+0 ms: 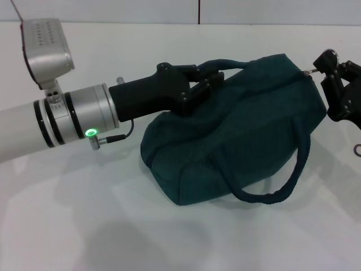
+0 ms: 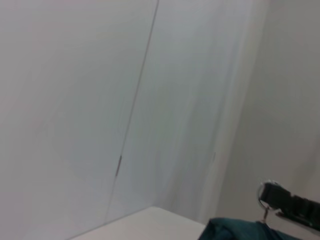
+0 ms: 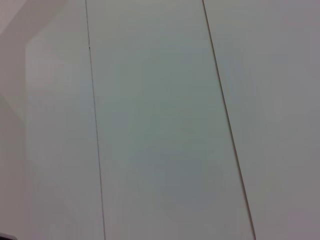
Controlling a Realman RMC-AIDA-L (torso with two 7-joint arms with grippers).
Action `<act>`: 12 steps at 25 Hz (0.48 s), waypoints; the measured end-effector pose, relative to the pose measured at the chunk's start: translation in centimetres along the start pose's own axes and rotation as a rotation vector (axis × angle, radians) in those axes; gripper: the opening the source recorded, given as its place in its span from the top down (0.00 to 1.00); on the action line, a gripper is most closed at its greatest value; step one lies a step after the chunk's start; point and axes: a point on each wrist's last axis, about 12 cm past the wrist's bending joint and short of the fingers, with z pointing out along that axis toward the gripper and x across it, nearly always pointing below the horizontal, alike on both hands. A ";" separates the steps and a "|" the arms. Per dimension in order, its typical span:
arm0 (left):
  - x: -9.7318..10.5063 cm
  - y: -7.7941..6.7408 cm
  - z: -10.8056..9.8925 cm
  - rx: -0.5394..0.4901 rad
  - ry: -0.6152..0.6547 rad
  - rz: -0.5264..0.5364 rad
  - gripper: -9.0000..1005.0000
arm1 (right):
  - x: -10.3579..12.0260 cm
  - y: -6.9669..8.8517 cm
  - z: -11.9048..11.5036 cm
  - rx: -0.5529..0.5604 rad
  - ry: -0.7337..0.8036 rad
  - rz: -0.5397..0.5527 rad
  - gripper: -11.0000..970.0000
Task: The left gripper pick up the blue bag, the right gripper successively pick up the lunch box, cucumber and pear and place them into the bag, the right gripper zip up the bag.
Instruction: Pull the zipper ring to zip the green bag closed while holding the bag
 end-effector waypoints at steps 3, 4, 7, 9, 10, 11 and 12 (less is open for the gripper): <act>-0.1 -0.1 0.1 0.014 0.002 0.001 0.82 | 0.0 0.0 0.0 0.001 -0.001 0.002 0.97; -0.2 -0.2 0.1 0.022 -0.004 -0.002 0.86 | 0.0 0.0 0.0 0.001 -0.001 0.002 0.97; -0.5 -0.4 0.2 0.046 -0.022 -0.022 0.91 | 0.0 -0.1 0.0 0.002 0.000 0.002 0.97; -0.8 -0.4 0.2 0.054 -0.034 -0.052 0.93 | 0.0 -0.1 0.0 0.003 0.000 0.002 0.97; -0.9 -0.4 0.3 0.056 -0.037 -0.064 0.95 | 0.0 -0.1 0.0 0.003 0.000 0.002 0.97; -1.1 -0.4 0.4 0.058 -0.039 -0.075 0.96 | 0.0 0.0 0.0 0.004 0.001 0.002 0.97; -1.2 -0.3 0.5 0.060 -0.041 -0.084 0.98 | 0.0 0.0 -0.1 0.004 0.001 0.002 0.97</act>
